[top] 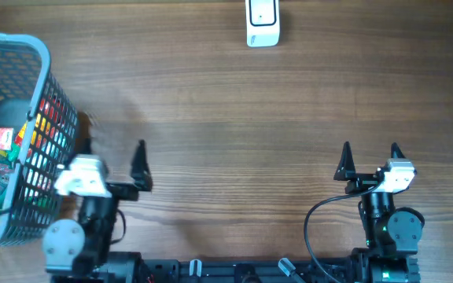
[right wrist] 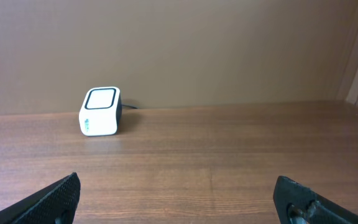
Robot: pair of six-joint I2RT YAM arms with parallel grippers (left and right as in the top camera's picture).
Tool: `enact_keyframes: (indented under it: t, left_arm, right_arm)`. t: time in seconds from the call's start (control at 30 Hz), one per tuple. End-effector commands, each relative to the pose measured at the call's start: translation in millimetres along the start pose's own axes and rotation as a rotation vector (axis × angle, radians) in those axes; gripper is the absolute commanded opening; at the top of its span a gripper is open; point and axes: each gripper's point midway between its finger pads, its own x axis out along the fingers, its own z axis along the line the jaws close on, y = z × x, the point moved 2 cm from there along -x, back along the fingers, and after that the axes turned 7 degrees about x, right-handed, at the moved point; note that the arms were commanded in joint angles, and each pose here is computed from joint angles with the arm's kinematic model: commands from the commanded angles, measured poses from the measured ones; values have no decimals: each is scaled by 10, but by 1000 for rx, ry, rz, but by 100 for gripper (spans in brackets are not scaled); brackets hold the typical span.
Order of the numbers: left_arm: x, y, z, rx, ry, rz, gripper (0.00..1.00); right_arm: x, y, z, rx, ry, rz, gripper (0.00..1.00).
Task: Scan the item barcode
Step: 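Reach the left gripper into the basket toward the green-capped jar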
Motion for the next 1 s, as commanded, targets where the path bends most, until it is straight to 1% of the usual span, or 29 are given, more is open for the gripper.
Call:
enact_keyframes:
  t: [0.0, 0.1, 0.17, 0.2, 0.27, 0.4, 0.47, 0.57, 0.67, 0.8, 0.9, 0.97]
  left_arm:
    - [-44, -452, 243, -86, -159, 76, 100]
    - [-43, -794, 238, -82, -155, 158, 100]
    - [-51, -923, 137, -88, -88, 212, 100]
    - [-71, -876, 23, -106, -17, 269, 100]
    - [-70, -833, -71, -116, 43, 294, 100]
    - [-70, -873, -71, -122, 43, 279, 100]
    - [-73, -964, 56, -181, -46, 247, 100]
    - [-132, -1176, 264, -190, -180, 189, 100]
    - [-244, -1425, 598, -309, -407, 102, 100]
    - [-408, -1715, 974, -439, -665, -23, 100]
    - [-368, -1839, 1115, -454, -741, -43, 100]
    - [-324, -1873, 1260, -490, -812, -55, 100]
  right_arm:
    - [3, 20, 41, -9, -25, 7, 100]
    - [3, 20, 41, -9, -25, 7, 100]
    - [3, 20, 41, -9, -25, 7, 100]
    - [3, 20, 41, -9, -25, 7, 100]
    - [3, 20, 41, -9, -25, 7, 100]
    - [3, 21, 41, -9, -25, 7, 100]
    - [3, 20, 41, -9, -25, 7, 100]
    - [3, 20, 41, -9, -25, 7, 100]
    - [3, 20, 41, -9, -25, 7, 100]
    - [3, 20, 41, -9, -25, 7, 100]
    - [3, 20, 41, -9, -25, 7, 100]
    - [3, 20, 41, -9, -25, 7, 100]
